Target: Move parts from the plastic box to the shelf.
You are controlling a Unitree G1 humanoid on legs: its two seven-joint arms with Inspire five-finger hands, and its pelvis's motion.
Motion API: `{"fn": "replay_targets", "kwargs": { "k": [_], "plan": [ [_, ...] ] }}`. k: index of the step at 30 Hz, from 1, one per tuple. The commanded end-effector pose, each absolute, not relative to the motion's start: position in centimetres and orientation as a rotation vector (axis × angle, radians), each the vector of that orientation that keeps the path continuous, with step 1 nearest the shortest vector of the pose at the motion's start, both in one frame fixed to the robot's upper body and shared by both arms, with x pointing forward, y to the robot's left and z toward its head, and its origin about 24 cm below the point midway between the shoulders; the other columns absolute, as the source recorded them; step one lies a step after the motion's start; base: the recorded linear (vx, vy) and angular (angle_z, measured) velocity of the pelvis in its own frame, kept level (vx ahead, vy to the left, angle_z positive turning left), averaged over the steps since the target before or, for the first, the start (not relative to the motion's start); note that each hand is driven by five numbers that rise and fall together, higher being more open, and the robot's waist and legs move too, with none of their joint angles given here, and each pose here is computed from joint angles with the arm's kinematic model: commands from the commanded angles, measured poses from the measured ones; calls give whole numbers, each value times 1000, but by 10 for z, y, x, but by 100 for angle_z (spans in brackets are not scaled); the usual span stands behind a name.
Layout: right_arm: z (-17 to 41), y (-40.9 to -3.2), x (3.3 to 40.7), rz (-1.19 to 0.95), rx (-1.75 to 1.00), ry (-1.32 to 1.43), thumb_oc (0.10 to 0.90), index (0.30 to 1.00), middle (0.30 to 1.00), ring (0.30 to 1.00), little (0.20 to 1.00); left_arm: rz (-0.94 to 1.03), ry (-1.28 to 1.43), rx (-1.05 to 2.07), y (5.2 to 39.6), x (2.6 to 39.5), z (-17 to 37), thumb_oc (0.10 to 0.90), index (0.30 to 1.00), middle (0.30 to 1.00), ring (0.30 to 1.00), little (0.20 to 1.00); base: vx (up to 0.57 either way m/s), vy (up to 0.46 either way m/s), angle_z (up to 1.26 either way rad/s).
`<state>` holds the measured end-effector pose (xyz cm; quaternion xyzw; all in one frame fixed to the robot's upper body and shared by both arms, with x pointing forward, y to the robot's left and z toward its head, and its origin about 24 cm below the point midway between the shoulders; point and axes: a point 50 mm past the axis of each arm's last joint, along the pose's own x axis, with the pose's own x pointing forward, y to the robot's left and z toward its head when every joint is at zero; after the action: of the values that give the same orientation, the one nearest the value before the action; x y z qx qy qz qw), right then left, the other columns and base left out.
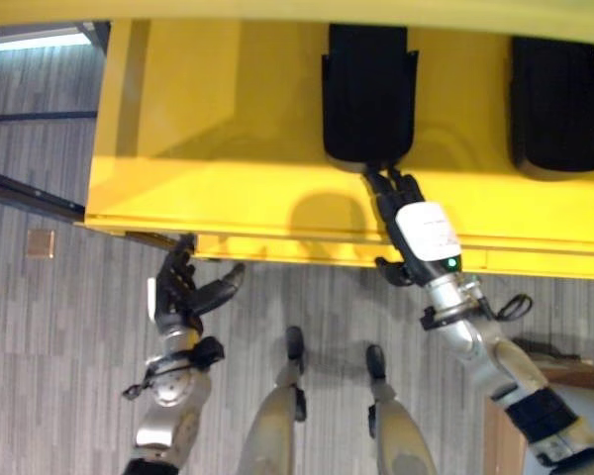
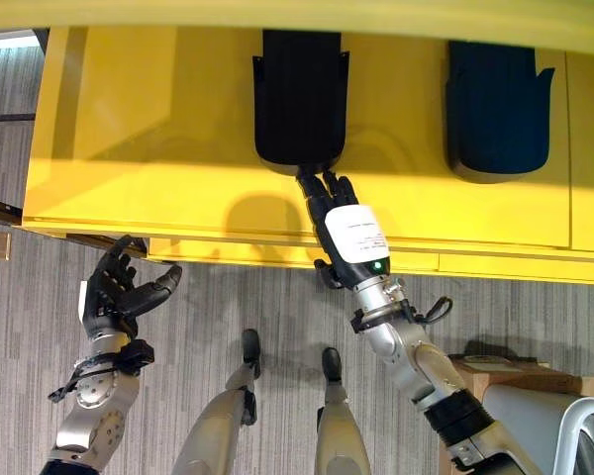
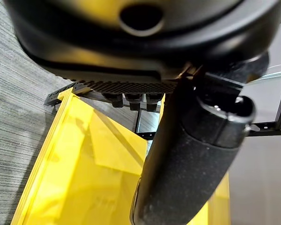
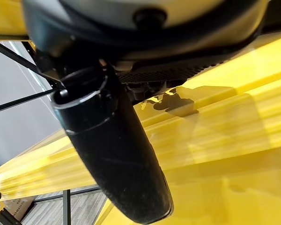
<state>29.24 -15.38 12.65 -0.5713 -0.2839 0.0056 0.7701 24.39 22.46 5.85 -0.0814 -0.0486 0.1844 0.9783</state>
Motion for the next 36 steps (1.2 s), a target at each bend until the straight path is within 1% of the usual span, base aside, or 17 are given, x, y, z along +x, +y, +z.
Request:
{"fn": "replay_targets", "kwargs": {
  "k": [1, 7, 16, 18, 27, 36],
  "plan": [
    [167, -142, 297, -82, -1177, -835, 900, 1000, 1000, 1000, 1000, 356, -330, -189, 227, 254, 99, 900, 1000, 1000, 1000, 1000, 0, 0, 0],
    [163, -146, 291, -69, -1163, -821, 900, 1000, 1000, 1000, 1000, 356, -328, -182, 227, 254, 99, 900, 1000, 1000, 1000, 1000, 0, 0, 0],
    [147, -173, 268, -85, -1126, -736, 900, 1000, 1000, 1000, 1000, 372, -326, -155, 231, 251, 100, 900, 1000, 1000, 1000, 1000, 0, 0, 0],
    [140, -184, 260, -95, -1105, -689, 900, 1000, 1000, 1000, 1000, 367, -323, -140, 232, 252, 100, 900, 1000, 1000, 1000, 1000, -27, -56, -2],
    [121, -198, 251, -104, -1085, -587, 900, 1000, 1000, 1000, 1000, 341, -291, -117, 231, 252, 95, 900, 1000, 1000, 1000, 1000, -12, -41, -1],
    [112, -210, 238, -167, -974, -525, 900, 1000, 1000, 1000, 1000, 285, -224, -89, 225, 252, 82, 900, 1000, 1000, 1000, 1000, -19, -59, -3]
  ]
}}
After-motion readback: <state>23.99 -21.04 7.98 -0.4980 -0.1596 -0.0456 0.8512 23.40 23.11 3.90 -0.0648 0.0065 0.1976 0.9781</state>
